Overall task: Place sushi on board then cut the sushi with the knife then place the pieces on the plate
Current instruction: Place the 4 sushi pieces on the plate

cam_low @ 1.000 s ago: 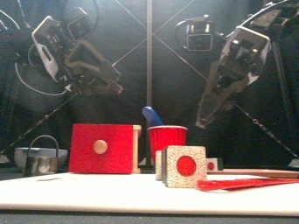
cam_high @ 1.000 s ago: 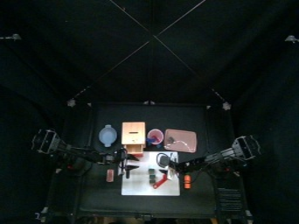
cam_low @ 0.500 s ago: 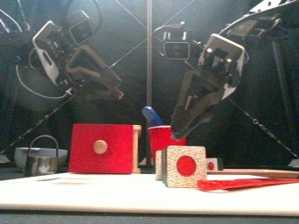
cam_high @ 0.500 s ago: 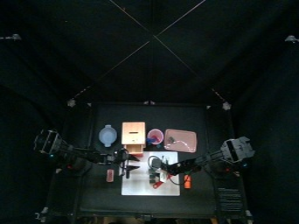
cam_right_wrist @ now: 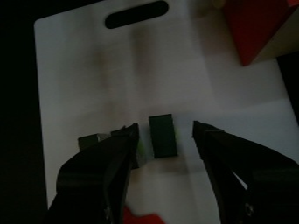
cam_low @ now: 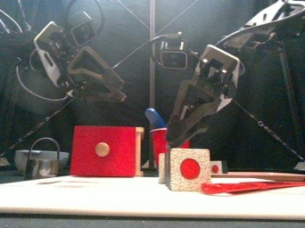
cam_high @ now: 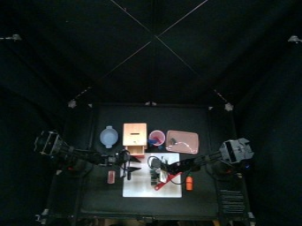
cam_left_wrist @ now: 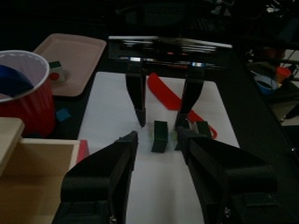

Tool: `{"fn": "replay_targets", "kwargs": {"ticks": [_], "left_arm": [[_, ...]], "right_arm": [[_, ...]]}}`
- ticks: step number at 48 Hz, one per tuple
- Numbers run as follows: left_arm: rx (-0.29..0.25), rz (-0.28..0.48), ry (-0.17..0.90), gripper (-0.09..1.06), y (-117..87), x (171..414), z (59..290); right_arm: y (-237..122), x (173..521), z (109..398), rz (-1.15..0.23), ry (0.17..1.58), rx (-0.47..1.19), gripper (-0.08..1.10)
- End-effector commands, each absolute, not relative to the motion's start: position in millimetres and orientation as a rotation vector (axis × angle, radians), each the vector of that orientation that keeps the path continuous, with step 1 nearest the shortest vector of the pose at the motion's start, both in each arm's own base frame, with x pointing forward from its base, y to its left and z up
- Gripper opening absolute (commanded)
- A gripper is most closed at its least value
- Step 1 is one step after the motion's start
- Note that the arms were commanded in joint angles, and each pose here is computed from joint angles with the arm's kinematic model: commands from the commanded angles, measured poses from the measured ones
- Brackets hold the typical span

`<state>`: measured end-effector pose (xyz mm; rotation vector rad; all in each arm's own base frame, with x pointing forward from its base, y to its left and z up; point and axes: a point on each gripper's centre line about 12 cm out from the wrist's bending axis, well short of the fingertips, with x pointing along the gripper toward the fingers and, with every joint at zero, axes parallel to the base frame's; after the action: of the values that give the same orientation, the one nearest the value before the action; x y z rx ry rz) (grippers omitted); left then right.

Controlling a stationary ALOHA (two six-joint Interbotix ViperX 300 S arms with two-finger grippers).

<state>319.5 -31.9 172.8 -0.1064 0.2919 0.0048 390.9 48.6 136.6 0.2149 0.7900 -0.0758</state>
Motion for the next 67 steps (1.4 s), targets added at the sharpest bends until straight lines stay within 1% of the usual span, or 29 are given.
{"fn": "replay_targets", "kwargs": {"ticks": [1, 16, 21, 26, 32, 36, 39, 45, 51, 55, 59, 63, 67], "left_arm": [[-0.109, 0.006, 0.263, 0.80, -32, 324, 180], [-0.116, 0.010, 0.268, 0.80, -32, 323, 179], [-0.120, 0.013, 0.268, 0.80, -31, 323, 179], [-0.122, 0.015, 0.270, 0.80, -31, 323, 179], [-0.128, 0.019, 0.280, 0.80, -31, 322, 177], [-0.131, 0.021, 0.289, 0.80, -31, 322, 176], [-0.135, 0.023, 0.294, 0.80, -31, 322, 176], [-0.141, 0.027, 0.305, 0.80, -30, 321, 175], [-0.142, 0.028, 0.308, 0.80, -30, 321, 174], [-0.139, 0.027, 0.305, 0.80, -30, 322, 175], [-0.138, 0.030, 0.303, 0.80, -29, 323, 176], [-0.139, 0.030, 0.305, 0.80, -29, 322, 175], [-0.141, 0.031, 0.305, 0.80, -29, 322, 175]], "right_arm": [[50, 394, 146, -0.065, 0.763, 0.217, 0.86], [44, 396, 136, -0.074, 0.784, 0.196, 0.86], [44, 397, 130, -0.079, 0.799, 0.197, 0.85], [42, 396, 124, -0.087, 0.812, 0.201, 0.79], [39, 398, 124, -0.096, 0.811, 0.207, 0.66], [38, 397, 129, -0.104, 0.801, 0.214, 0.60], [35, 393, 141, -0.130, 0.785, 0.216, 0.58], [25, 369, 160, -0.220, 0.784, 0.225, 0.58], [11, 329, 169, -0.353, 0.824, 0.265, 0.58], [4, 306, 168, -0.418, 0.854, 0.304, 0.58], [-9, 285, 159, -0.496, 0.899, 0.336, 0.58], [-23, 272, 151, -0.573, 0.938, 0.358, 0.58], [-34, 266, 149, -0.625, 0.949, 0.366, 0.58]]}}
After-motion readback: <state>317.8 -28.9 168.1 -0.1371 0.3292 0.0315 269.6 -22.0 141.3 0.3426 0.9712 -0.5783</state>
